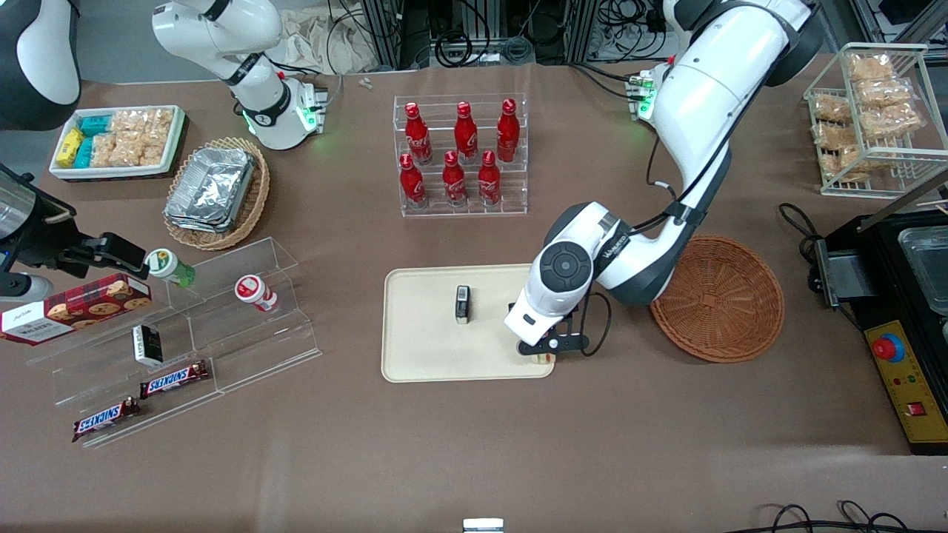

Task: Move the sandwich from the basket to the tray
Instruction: 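Carry the sandwich over the cream tray beside the black box, then lower the sandwich onto the tray and open the left gripper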

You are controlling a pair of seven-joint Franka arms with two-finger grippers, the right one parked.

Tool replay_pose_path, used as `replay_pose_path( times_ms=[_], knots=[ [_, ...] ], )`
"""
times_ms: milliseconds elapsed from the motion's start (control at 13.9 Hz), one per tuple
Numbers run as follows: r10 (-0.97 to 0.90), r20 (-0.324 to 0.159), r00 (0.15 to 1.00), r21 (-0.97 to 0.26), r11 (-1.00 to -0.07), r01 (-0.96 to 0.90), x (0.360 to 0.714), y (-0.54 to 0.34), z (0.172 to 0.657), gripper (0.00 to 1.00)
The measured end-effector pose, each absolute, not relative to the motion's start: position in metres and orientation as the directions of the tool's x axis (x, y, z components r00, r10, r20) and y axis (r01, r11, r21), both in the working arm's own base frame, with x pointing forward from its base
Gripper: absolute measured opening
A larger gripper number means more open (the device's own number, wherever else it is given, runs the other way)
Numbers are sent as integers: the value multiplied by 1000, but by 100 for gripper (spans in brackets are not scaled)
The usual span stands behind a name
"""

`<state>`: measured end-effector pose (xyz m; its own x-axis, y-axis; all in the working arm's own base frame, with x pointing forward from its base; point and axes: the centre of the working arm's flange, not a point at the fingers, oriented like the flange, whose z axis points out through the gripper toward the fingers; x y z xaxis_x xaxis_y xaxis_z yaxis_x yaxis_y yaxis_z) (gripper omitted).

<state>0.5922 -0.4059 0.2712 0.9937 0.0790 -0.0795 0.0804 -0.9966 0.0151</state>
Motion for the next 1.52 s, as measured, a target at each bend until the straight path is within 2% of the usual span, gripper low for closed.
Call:
replay_pose_path(
  times_ms=[433, 505, 1010, 1082, 1299, 1515],
  knots=[
    [52, -83, 995, 20, -998, 54, 574, -433, 249, 17],
    [53, -84, 995, 17, -998, 54, 575, -432, 245, 22],
    [52, -52, 997, 10, -999, 53, 582, -431, 250, 92],
    [58, -41, 997, 18, -998, 58, 586, -430, 257, 99],
    [117, 11, 993, 33, -993, 116, 603, -417, 307, 100],
    [264, 56, 963, 84, -962, 259, 625, -360, 421, 100]
  ],
)
